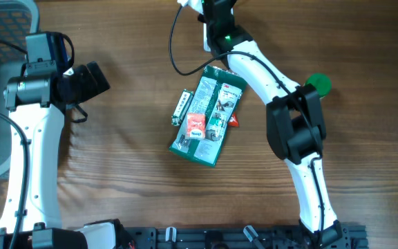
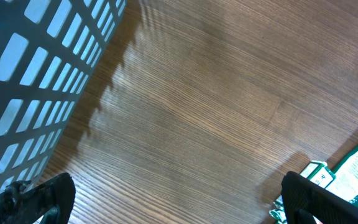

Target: Scan the item barcode

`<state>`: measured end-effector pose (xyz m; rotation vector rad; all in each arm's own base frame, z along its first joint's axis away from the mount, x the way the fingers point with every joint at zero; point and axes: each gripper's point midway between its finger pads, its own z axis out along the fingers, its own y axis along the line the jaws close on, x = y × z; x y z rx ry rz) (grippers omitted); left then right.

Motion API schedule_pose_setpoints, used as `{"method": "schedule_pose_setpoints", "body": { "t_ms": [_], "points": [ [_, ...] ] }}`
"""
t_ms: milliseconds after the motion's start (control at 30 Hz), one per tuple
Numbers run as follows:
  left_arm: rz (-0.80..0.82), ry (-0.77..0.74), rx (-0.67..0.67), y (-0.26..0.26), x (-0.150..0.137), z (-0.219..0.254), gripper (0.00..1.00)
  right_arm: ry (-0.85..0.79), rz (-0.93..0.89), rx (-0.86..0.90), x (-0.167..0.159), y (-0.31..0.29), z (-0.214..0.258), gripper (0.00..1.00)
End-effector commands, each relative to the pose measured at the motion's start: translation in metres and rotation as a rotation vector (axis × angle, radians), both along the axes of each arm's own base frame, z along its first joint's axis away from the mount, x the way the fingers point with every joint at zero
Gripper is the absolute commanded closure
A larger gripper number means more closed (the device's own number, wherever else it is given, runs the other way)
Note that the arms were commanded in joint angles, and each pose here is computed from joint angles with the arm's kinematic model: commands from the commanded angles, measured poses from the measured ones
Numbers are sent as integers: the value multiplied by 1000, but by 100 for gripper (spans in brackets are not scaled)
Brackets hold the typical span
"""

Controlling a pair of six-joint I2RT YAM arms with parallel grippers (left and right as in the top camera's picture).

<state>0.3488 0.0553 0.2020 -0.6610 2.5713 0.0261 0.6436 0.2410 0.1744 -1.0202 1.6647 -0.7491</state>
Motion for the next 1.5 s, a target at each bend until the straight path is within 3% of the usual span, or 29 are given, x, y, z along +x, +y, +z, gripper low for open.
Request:
{"method": "schedule_pose_setpoints", "body": {
  "t_ms": [0, 633, 733, 867, 967, 1467],
  "points": [
    [3, -10, -3, 1, 3, 3, 0, 40, 7, -49, -6, 11, -24, 96],
    [3, -10, -3, 1, 3, 3, 0, 149, -21, -100, -21, 9, -50, 96],
    [3, -10, -3, 1, 3, 3, 0, 93, -77, -140, -17, -1, -37, 96],
    [3, -10, -3, 1, 3, 3, 0, -113, -179, -176, -3, -15, 16, 96],
    [3, -10, -4, 1, 3, 3, 0, -137, -172, -208, -2, -15, 23, 96],
    [3, -10, -3, 1, 3, 3, 0, -36, -147, -284, -5, -15, -38, 96]
  ]
}}
